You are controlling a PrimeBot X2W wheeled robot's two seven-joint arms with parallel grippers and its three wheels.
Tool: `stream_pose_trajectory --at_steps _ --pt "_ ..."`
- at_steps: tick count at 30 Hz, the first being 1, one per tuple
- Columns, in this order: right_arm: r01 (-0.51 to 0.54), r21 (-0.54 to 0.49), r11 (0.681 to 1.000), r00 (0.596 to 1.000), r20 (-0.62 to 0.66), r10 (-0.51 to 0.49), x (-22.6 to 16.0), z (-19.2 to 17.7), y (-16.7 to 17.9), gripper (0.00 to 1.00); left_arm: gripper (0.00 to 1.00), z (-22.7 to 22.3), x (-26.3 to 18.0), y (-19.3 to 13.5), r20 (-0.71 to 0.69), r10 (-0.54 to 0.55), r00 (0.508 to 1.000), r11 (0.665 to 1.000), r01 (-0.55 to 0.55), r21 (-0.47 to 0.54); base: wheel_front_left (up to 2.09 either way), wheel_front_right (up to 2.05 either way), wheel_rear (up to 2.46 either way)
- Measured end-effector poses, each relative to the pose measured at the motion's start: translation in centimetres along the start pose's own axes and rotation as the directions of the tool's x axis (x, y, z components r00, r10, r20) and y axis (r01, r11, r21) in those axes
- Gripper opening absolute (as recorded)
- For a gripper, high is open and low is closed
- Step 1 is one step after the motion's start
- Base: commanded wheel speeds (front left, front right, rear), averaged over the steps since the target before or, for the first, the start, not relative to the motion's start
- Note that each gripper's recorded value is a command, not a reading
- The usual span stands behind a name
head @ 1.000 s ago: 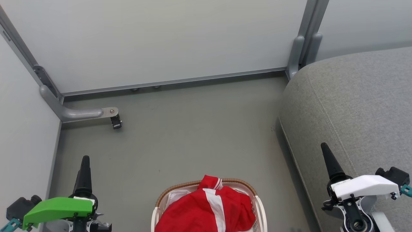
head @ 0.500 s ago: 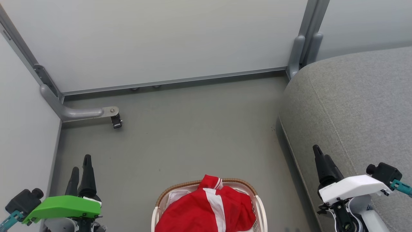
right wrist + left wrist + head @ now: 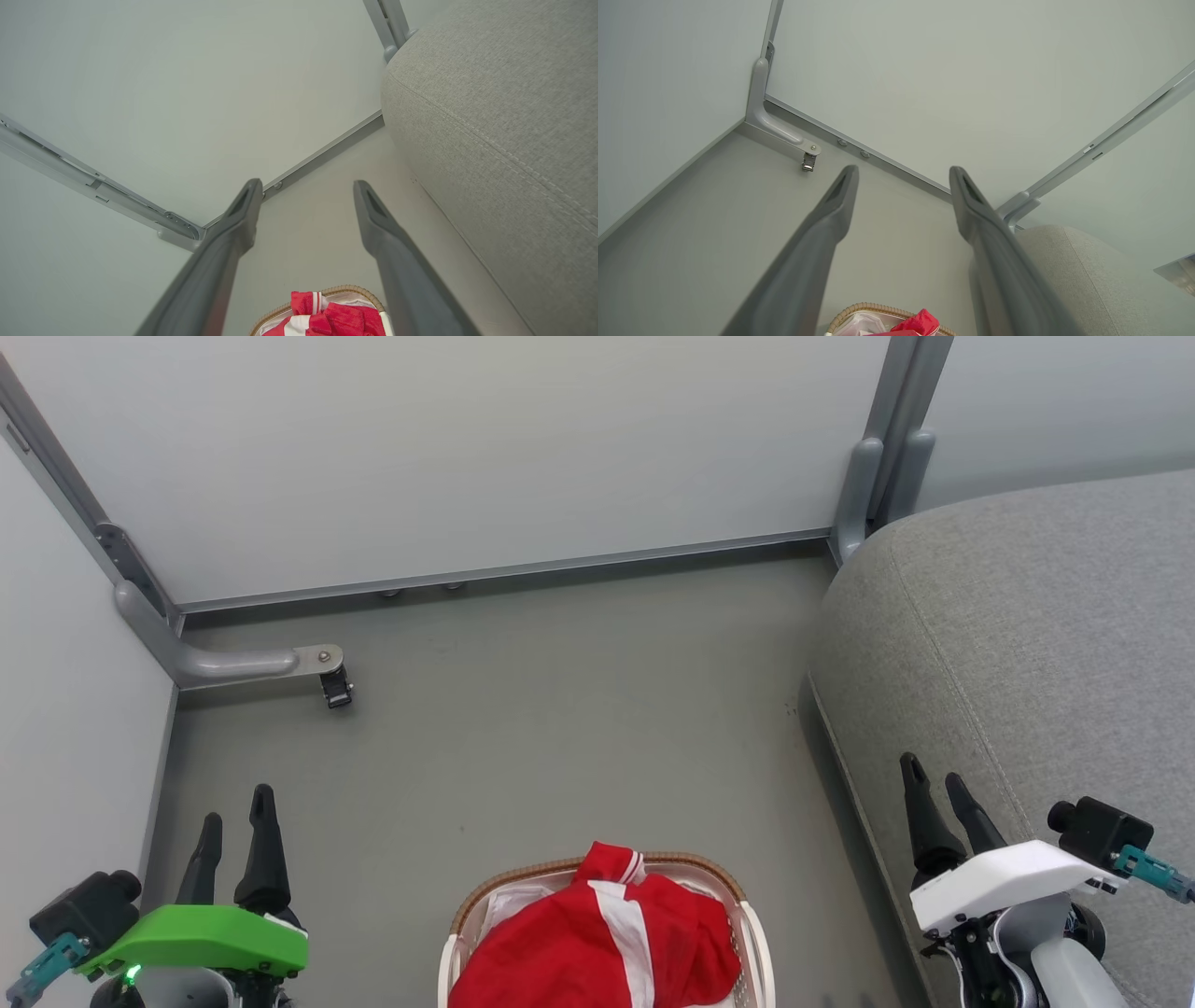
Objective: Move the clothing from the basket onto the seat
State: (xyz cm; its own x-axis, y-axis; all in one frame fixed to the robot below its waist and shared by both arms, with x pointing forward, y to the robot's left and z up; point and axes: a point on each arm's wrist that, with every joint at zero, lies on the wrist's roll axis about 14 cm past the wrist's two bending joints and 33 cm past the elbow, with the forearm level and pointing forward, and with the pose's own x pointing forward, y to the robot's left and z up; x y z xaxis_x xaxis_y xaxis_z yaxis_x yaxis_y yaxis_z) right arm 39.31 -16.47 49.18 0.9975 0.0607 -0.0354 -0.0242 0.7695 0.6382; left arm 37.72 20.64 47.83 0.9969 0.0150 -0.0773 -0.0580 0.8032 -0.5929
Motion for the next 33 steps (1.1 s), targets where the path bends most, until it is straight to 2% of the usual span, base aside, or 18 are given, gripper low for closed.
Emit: stream_pose_trajectory --at_steps 13,33 --pt "-0.044 -0.179 0.983 0.999 -0.011 0.043 0.2 -0.6 1.0 1.00 1.00 0.3 -0.1 0.2 0.010 -0.013 1.000 0.984 0.011 0.179 0.00 0.00 0.00" --pt "-0.105 -0.394 0.913 0.994 -0.028 0.103 0.3 -1.3 2.3 1.00 1.00 0.0 -0.5 0.0 0.005 -0.049 0.999 0.923 0.044 0.383 0.00 0.00 0.00"
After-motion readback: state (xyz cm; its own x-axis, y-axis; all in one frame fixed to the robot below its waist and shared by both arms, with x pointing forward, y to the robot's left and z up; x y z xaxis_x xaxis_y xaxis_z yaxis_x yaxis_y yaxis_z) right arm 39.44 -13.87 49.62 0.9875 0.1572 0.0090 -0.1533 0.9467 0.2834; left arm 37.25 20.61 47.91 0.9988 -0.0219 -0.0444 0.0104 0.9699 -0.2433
